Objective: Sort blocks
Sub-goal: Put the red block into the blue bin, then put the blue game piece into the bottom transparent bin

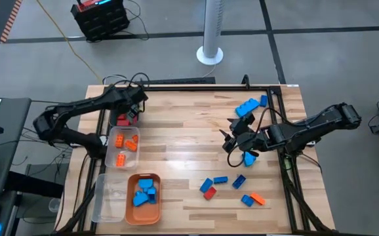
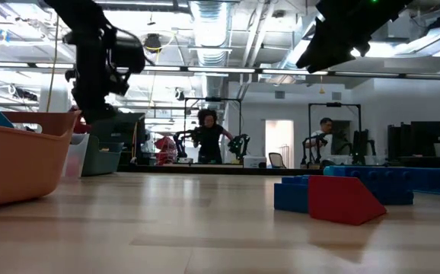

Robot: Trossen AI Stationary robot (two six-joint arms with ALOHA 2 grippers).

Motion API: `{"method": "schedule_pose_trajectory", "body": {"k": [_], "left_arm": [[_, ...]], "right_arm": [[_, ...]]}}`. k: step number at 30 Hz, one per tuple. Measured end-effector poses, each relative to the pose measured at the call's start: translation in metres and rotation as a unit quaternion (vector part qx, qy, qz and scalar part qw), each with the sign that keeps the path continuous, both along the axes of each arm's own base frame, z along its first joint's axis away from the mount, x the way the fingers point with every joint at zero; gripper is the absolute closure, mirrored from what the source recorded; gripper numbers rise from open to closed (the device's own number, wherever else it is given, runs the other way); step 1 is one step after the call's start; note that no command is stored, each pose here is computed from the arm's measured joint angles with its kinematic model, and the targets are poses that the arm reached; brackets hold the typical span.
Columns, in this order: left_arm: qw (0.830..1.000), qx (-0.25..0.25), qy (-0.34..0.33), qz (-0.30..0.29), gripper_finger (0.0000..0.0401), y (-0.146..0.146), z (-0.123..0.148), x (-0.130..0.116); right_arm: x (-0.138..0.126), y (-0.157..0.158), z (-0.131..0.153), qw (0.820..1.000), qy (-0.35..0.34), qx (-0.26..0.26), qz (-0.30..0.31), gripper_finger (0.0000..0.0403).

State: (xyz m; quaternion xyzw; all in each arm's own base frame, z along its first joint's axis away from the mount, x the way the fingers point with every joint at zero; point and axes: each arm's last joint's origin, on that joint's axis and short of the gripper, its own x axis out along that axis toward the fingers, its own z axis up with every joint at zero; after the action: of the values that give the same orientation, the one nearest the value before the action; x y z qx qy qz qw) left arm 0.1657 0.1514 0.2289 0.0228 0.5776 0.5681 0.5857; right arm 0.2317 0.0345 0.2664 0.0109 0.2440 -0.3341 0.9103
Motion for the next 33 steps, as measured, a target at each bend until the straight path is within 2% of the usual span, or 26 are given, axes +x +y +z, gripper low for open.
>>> {"method": "schedule_pose_trajectory", "body": {"k": [7, 11, 17, 21, 26, 30, 33], "left_arm": [[0.999, -0.021, 0.039, -0.027, 0.0271, 0.01, -0.011, 0.006], [0.997, -0.031, 0.015, -0.067, 0.0232, 0.002, -0.004, 0.017], [0.983, -0.001, -0.065, -0.171, 0.0224, -0.029, 0.018, 0.04], [0.967, 0.015, -0.125, -0.222, 0.0224, -0.051, 0.028, 0.052], [0.945, 0.003, -0.203, -0.257, 0.0223, -0.076, 0.032, 0.068], [0.923, 0.004, -0.24, -0.301, 0.0223, -0.097, 0.036, 0.079], [0.906, 0.013, -0.262, -0.333, 0.0223, -0.109, 0.041, 0.086]], "right_arm": [[-0.002, -0.001, -0.003, 1.0, 0.017, -0.001, -0.002, 0.0123], [-0.005, -0.006, -0.006, 0.999, 0.03, 0.005, -0.022, 0.0123], [-0.002, -0.039, -0.011, 0.995, 0.087, -0.005, -0.048, 0.0123], [-0.006, -0.08, -0.015, 0.989, 0.128, 0.056, -0.039, 0.0123], [-0.03, -0.128, -0.023, 0.97, 0.172, 0.142, -0.093, 0.0123], [-0.045, -0.146, -0.026, 0.959, 0.209, 0.152, -0.117, 0.0123], [-0.051, -0.155, -0.027, 0.955, 0.233, 0.153, -0.099, 0.0123]]}}
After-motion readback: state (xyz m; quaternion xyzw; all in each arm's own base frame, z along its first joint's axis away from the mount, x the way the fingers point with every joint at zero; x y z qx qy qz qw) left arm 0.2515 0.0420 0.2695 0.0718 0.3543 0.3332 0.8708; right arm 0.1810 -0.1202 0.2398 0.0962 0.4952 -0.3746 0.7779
